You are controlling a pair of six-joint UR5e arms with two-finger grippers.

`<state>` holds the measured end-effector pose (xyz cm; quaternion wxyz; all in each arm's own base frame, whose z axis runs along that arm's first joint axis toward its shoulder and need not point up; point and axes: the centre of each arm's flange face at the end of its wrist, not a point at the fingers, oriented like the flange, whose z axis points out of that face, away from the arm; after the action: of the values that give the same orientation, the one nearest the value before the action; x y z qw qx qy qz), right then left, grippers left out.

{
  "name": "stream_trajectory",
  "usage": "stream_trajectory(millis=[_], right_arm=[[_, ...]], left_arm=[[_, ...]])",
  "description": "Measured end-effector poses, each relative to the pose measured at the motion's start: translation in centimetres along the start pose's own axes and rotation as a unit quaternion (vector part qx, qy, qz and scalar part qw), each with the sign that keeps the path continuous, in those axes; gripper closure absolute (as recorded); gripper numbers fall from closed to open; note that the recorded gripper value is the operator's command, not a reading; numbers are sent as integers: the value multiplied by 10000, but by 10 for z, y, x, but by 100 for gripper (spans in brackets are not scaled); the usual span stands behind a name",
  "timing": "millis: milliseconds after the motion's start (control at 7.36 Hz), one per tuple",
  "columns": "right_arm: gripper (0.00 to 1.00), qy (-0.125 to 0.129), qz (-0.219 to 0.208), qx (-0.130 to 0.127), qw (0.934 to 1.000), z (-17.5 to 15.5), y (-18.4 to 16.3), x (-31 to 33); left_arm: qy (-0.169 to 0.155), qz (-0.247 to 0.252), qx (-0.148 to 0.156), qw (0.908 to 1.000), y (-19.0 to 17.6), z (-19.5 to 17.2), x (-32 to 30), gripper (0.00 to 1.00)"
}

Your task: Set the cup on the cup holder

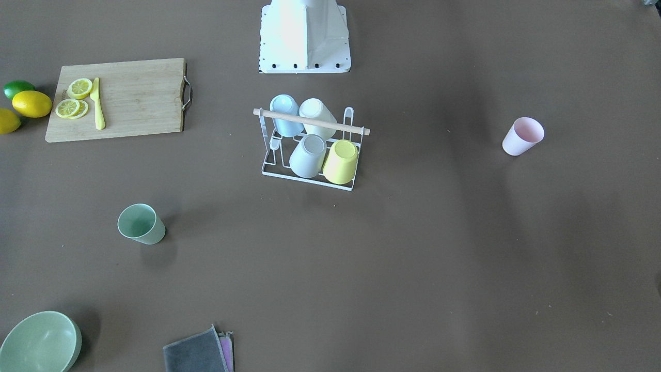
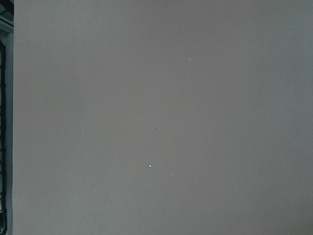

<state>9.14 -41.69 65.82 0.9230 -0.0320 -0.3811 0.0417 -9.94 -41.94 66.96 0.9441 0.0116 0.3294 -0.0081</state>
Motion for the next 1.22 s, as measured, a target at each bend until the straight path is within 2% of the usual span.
stream_trajectory(millis=[680, 1223], right_arm=[[0, 12, 16, -7, 10000, 1, -1, 0], [0, 12, -49, 41, 10000, -2, -4, -3]], left_arm=[[41, 100, 152, 9998, -7, -9, 7, 2], [243, 284, 315, 9988, -12, -11, 16, 2]])
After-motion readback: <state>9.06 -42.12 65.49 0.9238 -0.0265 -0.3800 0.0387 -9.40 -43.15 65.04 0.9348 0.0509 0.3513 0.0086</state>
